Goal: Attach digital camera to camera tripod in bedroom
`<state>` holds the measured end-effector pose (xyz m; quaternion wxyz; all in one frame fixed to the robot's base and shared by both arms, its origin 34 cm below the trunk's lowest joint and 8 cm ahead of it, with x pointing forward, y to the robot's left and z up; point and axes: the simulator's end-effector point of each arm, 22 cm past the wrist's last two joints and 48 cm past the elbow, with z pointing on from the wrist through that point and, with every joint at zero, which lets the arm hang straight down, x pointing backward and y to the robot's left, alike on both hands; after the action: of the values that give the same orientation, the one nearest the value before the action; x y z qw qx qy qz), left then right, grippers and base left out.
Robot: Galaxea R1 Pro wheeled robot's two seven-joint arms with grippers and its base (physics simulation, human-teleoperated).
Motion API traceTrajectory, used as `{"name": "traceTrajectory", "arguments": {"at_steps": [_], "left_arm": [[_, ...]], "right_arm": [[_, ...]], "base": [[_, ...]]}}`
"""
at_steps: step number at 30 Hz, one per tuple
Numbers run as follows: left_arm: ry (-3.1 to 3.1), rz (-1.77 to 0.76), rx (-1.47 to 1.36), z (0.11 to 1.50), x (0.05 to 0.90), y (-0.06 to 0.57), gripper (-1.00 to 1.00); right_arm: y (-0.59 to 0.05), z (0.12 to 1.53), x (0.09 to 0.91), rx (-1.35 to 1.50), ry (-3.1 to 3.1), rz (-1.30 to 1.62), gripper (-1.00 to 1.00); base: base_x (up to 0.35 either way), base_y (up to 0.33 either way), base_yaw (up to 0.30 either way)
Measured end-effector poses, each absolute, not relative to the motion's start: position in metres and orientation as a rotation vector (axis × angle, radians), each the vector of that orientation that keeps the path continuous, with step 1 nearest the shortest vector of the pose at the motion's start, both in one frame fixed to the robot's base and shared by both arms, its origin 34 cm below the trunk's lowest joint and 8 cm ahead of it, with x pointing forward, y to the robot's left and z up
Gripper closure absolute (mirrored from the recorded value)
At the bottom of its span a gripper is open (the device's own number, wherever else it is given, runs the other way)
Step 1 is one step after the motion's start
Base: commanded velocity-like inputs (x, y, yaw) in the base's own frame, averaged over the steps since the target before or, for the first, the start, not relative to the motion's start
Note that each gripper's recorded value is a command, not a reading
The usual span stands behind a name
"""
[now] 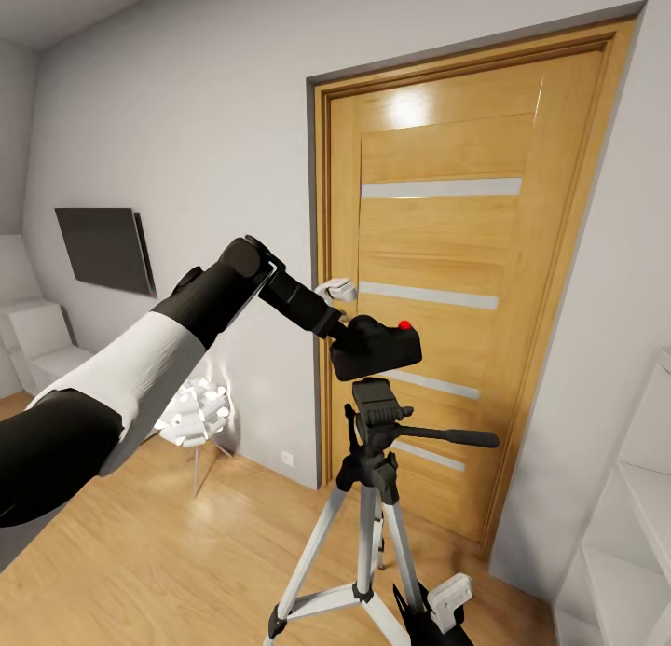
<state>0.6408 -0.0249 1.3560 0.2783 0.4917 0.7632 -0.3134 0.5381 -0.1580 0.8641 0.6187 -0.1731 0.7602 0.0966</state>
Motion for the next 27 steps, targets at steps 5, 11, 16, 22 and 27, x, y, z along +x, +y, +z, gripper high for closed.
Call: {"name": "traceTrajectory", "arguments": {"at_steps": [5, 11, 16, 22, 27], "left_arm": [[2.045, -0.856, 1.328, 1.357, 0.638, -0.025, 1.00], [2.033, -0.929, 1.364, 1.360, 0.624, -0.029, 1.00], [2.040, -0.947, 1.388, 1.357, 0.618, -0.029, 1.00], [2.068, -0.922, 1.379, 1.351, 0.623, -0.015, 1.00], [2.086, -0.908, 1.356, 1.349, 0.629, -0.001, 1.00]], "right_arm": [[-0.158, 0.864, 0.538, -0.398, 1.749, 0.222, 1.00], [-0.158, 0.864, 0.538, -0.398, 1.749, 0.222, 1.00], [-0.158, 0.864, 0.538, -0.398, 1.749, 0.222, 1.00], [-0.158, 0.864, 0.538, -0.398, 1.749, 0.222, 1.00], [-0.158, 0.864, 0.538, -0.398, 1.749, 0.222, 1.00]], "base": [[0.000, 0.000, 0.000], [0.000, 0.000, 0.000], [0.000, 0.000, 0.000], [0.000, 0.000, 0.000], [0.000, 0.000, 0.000]]}}
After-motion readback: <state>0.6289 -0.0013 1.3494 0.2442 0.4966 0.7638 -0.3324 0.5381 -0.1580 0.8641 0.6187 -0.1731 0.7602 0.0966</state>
